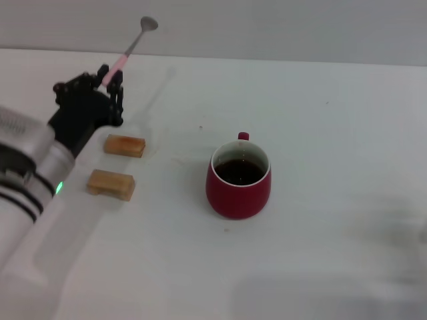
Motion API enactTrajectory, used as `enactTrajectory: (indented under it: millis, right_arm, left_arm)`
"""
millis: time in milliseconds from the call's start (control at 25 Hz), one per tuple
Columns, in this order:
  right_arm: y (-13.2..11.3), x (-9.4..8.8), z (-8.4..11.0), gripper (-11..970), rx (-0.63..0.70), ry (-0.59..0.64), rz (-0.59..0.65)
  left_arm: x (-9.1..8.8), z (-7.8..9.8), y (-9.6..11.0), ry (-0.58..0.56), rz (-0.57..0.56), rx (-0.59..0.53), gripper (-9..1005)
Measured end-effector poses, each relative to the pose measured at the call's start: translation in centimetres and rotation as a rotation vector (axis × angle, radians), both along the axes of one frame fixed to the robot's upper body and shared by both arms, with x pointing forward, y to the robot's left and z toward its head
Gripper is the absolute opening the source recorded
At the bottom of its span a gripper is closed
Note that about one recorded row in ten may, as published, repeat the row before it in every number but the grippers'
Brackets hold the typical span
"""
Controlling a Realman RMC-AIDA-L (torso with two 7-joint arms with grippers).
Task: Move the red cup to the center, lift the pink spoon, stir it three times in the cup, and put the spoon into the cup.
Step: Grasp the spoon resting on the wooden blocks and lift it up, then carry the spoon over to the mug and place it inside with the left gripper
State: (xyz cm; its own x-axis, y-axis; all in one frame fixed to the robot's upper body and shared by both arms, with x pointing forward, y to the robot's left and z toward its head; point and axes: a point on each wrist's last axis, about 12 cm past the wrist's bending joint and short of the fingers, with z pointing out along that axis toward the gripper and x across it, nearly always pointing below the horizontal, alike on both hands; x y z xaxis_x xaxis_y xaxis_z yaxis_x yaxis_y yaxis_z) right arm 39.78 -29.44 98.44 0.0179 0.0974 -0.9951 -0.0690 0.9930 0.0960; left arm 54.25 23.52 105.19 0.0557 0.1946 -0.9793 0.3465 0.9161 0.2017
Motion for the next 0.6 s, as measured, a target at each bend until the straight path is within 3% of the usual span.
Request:
enactTrajectory:
  millis: [280, 600]
  right_arm:
    - [-0.5, 0.6, 0.2, 0, 0.002, -0.014, -0.039]
    - [-0.9, 0.6, 0.3, 0, 0.007, -0.018, -0.074]
  left_arm:
    - [3.3, 4.0, -0.7, 0.029, 0.023, 0.076, 167]
    - [4.4, 7.2, -2.4, 0.175, -0.033, 0.153, 167]
